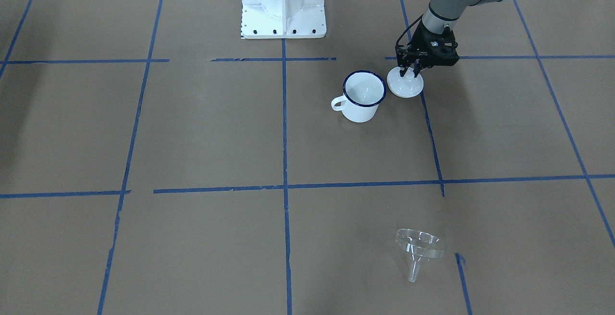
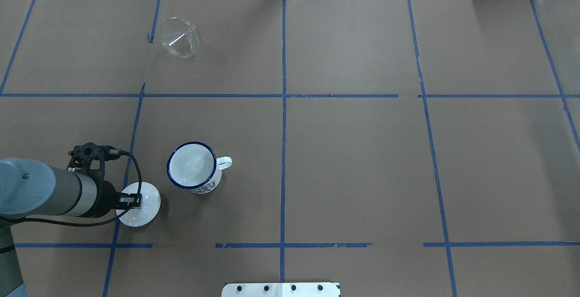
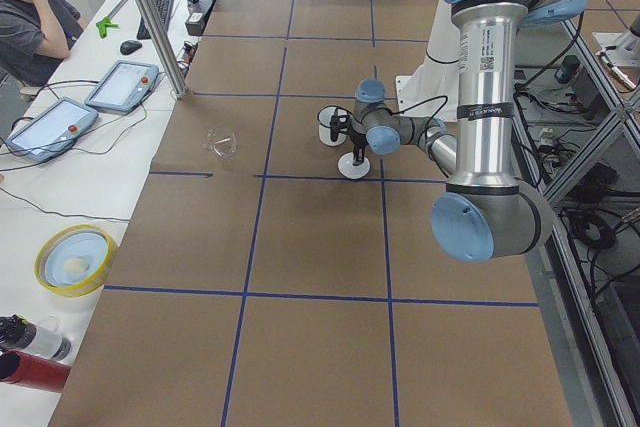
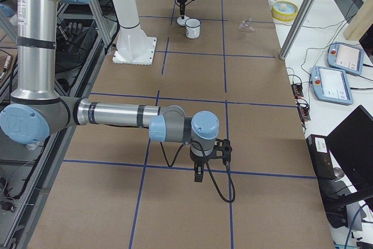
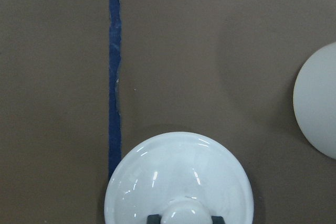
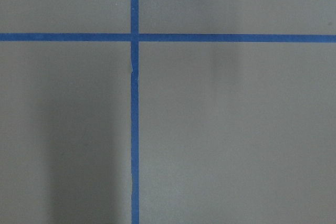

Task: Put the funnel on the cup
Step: 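Carry the lid beside the mug, nearer the robot, and lower it, then release the lid and move the left gripper to the glass funnel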

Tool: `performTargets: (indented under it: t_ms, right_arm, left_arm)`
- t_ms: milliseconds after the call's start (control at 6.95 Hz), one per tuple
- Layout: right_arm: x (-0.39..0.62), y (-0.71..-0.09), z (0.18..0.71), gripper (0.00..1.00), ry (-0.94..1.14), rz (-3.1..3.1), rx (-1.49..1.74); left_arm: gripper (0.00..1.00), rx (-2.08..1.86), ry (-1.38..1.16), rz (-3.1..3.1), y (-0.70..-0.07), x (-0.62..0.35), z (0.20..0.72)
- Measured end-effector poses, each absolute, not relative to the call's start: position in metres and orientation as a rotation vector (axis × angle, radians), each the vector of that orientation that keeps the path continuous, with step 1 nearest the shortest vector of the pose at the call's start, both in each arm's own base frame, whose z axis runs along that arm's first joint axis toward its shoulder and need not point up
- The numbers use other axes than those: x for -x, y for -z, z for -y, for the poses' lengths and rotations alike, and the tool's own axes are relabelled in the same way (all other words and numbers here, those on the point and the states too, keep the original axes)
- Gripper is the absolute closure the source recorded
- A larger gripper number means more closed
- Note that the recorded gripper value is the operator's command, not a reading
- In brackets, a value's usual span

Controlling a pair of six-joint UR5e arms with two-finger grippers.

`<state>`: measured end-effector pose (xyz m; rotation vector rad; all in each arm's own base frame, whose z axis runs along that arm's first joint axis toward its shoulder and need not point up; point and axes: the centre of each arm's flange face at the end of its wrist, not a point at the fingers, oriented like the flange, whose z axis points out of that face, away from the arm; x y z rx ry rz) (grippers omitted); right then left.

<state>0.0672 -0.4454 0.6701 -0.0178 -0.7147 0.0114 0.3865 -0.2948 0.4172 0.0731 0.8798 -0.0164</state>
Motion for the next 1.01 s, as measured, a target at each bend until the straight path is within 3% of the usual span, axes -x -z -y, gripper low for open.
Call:
performTargets:
  t_ms: [576,1007]
  right_arm:
    - [-0.067,-0.67,0.445,0.0,-0.011,0.715,0.018]
    - [-0.067,-0.671,0.445,0.0,-0.012,0.715,0.019]
  left_arm:
    - [0.0,-0.115,0.052,-0.922,-0.393,-0.365,0.311]
    - [0.0,-0.197,0.251,-0.969,-0.366,-0.315,0.378]
